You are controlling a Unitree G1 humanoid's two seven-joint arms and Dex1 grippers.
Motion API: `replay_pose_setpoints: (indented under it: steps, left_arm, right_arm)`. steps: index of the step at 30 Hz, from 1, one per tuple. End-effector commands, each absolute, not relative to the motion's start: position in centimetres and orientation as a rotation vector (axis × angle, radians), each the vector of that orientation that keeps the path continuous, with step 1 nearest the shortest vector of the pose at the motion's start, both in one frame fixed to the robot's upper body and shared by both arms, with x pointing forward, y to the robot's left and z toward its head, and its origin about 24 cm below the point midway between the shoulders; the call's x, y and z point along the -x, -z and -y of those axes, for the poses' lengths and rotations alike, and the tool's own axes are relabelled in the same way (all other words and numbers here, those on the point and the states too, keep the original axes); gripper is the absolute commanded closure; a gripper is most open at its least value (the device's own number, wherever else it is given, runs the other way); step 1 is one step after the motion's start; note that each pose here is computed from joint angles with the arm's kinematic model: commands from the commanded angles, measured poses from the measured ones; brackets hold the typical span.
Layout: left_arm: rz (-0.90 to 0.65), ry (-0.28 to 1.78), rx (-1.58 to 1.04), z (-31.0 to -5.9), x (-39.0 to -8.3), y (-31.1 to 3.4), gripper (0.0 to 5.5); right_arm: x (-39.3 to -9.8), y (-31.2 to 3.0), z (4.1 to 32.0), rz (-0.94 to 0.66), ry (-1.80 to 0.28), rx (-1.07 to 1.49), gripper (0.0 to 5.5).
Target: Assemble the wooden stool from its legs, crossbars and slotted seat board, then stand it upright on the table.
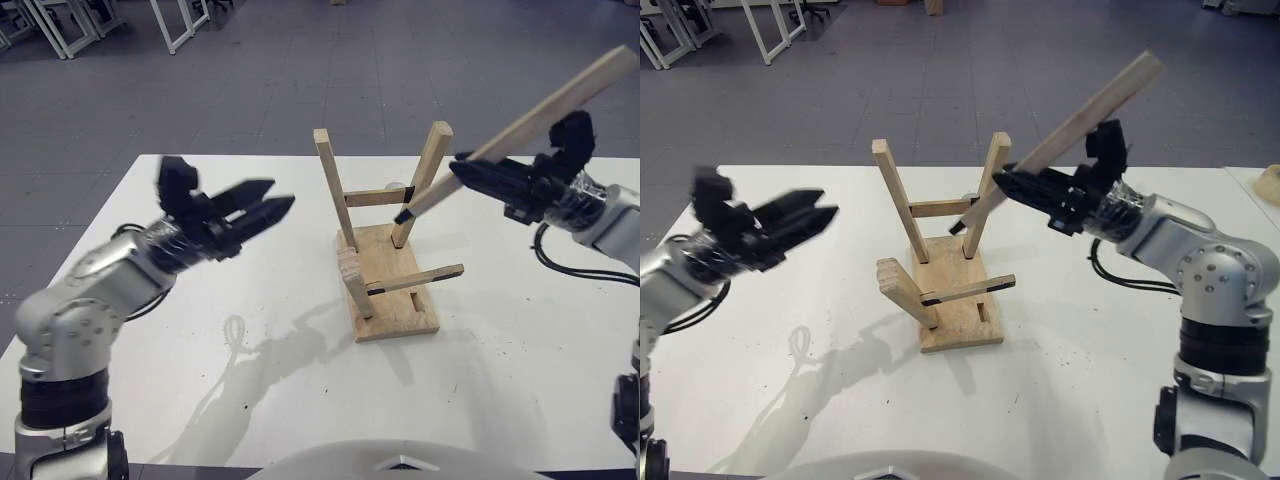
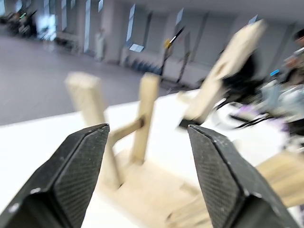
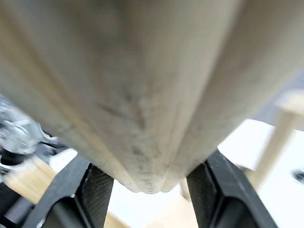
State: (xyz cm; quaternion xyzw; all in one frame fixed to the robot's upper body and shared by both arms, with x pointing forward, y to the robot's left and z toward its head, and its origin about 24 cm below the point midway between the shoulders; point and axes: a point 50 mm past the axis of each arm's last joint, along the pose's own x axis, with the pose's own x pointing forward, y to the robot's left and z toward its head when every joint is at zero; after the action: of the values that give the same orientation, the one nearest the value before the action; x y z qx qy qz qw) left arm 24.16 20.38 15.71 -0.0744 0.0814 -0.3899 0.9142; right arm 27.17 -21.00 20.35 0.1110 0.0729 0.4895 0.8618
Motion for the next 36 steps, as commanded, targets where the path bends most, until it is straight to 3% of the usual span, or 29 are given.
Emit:
replay_pose_setpoints:
  steps: [1,8,17,30,36]
  left_arm:
    - [-0.368,0.604,-0.101,-19.8,-24.5,-8.9,2.44]
    - [-0.344,0.455,-0.167,-19.5,-25.7,-7.2,2.44]
    - [-0.313,0.380,-0.176,-21.3,-26.7,-7.8,2.44]
    - [-0.323,0.370,-0.158,-21.1,-26.3,-7.0,2.44]
    - [-0.321,0.384,-0.163,-21.1,-26.5,-7.1,2.44]
  right_arm:
    - [-26.7,-17.1,23.2,-0.307,-0.995,-0.012,3.48]
    - [-24.8,-12.1,23.6,-0.476,-1.040,0.127,3.48]
    - [-21.1,-12.0,17.7,-0.413,-1.229,-0.032,3.48]
    - [-22.1,-13.9,15.5,-0.304,-1.271,-0.096,3.48]
    - [-23.9,-10.9,15.0,-0.352,-1.253,-0.068,3.48]
